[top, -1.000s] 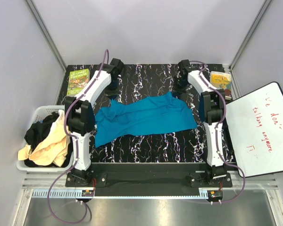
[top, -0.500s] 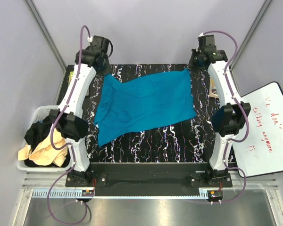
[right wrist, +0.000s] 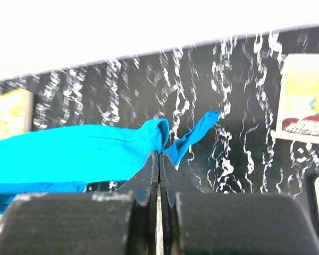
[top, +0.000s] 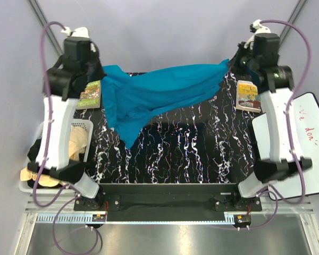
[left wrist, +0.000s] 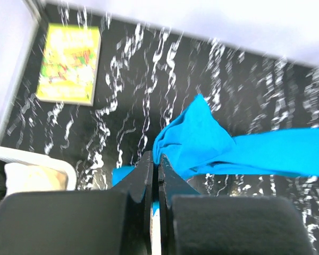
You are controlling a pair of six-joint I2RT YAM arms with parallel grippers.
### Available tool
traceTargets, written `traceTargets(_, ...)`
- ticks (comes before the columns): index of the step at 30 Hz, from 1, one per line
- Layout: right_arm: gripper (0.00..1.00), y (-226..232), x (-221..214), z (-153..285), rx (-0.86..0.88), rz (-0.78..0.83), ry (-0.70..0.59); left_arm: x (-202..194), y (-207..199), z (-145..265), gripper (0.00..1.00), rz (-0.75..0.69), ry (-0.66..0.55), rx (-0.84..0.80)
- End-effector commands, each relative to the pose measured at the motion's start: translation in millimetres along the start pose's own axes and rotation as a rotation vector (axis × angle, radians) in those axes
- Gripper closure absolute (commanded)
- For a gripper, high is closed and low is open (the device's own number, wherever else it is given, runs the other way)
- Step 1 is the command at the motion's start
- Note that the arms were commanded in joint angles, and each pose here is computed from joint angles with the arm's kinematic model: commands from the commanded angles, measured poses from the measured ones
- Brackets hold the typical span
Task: Fold and stack the t-shirts
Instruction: Flatten out the tshirt
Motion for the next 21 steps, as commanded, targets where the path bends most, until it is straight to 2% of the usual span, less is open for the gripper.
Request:
traceTargets(1, 1.0, 10, 25, 89, 0.06, 0.049, -0.221, 24, 10, 69, 1.0, 0.006, -0.161, -0.118)
traceTargets(6, 1.0, 12, 20, 143, 0.086, 0.067, -0.31, 25, 18, 127, 1.0, -0.002, -0.241, -0.232)
traceTargets(10, 1.0, 9, 13, 187, 0.081, 0.066, -0.385, 20, 22, 151, 1.0, -0.025, -0.26, -0.304)
traceTargets(13, 1.0, 6, 6, 201, 0.067, 0.058, -0.398, 25, 22, 166, 1.0, -0.022, -0.299, -0.343)
traceTargets(16, 1.0, 2, -1, 199, 0.028, 0.04, -0.386, 38, 16, 170, 1.0, -0.009, -0.342, -0.359)
traceTargets(21, 1.0, -2, -7, 158, -0.008, 0.028, -0.326, 53, -12, 123, 1.0, -0.012, -0.317, -0.316)
Point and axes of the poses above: each gripper's point midway between its finger pads, its own z axis back along the fingers, its own y axis along the line the jaws close on, x = y × z, the point moved 7 cm from there along z, back along the fingers, and after that the axes turned 11 degrees about z, right-handed, at the moved point
